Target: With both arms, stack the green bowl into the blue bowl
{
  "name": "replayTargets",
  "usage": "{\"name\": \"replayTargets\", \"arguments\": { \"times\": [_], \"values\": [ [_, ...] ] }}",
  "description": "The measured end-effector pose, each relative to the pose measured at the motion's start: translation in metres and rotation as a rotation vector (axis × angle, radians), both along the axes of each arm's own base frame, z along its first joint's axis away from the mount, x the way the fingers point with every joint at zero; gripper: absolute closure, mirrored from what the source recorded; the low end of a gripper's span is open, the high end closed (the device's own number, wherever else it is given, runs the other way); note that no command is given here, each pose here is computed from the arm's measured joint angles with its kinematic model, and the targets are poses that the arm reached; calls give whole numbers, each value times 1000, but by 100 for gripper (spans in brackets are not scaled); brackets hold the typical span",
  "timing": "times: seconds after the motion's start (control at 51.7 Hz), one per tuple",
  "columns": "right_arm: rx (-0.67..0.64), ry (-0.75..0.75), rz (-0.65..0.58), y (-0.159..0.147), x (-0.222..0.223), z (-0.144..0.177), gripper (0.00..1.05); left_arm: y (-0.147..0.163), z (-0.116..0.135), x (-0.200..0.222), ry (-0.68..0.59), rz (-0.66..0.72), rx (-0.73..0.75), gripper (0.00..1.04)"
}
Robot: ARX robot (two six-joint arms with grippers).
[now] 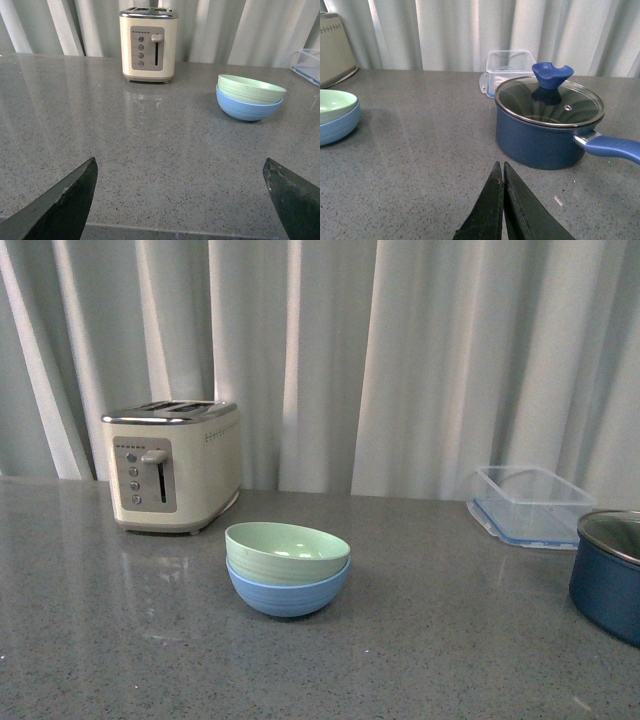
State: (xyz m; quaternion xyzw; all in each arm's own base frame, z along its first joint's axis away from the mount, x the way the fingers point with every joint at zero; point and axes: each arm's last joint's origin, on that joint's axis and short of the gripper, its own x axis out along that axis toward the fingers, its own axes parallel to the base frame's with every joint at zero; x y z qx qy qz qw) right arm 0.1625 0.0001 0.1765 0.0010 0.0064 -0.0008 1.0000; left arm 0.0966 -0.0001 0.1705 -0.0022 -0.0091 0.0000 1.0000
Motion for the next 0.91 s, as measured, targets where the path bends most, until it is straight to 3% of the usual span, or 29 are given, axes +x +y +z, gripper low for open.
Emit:
{"name": "replayTargets", "arguments": {
  "times": [0.348,0.909],
  "values": [
    [0,7,0,0,-21,-15,104,0,0,0,0,0,0,7],
    [0,-18,1,0,-40,-9,104,0,0,0,0,0,0,7]
  ]
}}
